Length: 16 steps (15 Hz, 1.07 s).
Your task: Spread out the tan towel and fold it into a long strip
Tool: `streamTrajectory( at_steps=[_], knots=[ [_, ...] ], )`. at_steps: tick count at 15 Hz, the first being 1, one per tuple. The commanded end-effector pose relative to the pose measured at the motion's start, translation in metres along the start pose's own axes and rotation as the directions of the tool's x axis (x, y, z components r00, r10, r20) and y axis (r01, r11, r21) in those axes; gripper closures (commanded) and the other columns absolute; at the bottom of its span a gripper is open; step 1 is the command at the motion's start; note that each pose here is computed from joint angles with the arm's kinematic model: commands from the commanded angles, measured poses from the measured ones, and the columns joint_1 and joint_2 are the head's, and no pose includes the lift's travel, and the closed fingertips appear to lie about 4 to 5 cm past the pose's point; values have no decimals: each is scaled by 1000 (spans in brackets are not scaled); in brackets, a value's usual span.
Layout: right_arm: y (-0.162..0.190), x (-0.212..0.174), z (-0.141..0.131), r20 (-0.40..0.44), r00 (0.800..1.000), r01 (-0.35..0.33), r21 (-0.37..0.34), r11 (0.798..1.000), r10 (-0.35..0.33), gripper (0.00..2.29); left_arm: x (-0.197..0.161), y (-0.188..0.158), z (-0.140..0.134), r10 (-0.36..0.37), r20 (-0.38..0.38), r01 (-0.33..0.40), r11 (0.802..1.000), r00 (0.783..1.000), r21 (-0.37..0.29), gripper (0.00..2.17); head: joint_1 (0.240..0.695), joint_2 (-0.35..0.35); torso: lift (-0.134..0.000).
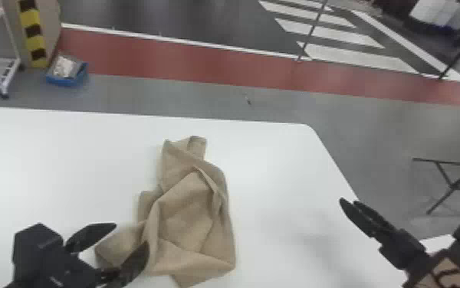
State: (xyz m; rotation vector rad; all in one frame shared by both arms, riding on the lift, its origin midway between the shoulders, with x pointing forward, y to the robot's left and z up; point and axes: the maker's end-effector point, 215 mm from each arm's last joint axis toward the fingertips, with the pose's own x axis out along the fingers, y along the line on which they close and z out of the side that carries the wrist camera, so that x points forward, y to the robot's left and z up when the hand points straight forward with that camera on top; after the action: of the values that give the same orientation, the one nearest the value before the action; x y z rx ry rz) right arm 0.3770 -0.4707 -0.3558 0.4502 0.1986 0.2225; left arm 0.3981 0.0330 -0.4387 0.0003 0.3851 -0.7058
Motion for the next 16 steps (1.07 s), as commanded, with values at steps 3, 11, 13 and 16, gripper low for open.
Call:
streamTrajectory(
  at_steps=[3, 11, 13, 16],
  knots=[
    [-8, -7, 3, 18, 1000, 12, 11, 1000, -12, 215, 2, -38, 4, -49, 2, 49, 999, 999, 1, 326, 695, -350, -124],
    [-8, -14, 7, 38, 999, -3, 26, 1000, 2, 211, 6, -29, -1, 19, -33, -16, 997, 999, 82, 1528, 695, -350, -124],
    [-7, -14, 8, 41, 999, -7, 28, 1000, 6, 211, 7, -28, -3, 25, -38, -21, 996, 999, 89, 1524, 695, -350, -124],
    [-11, -17, 7, 47, 999, -1, 34, 999, 0, 208, 8, -28, -17, 26, -88, -17, 995, 996, 97, 1531, 695, -350, -124]
  ],
)
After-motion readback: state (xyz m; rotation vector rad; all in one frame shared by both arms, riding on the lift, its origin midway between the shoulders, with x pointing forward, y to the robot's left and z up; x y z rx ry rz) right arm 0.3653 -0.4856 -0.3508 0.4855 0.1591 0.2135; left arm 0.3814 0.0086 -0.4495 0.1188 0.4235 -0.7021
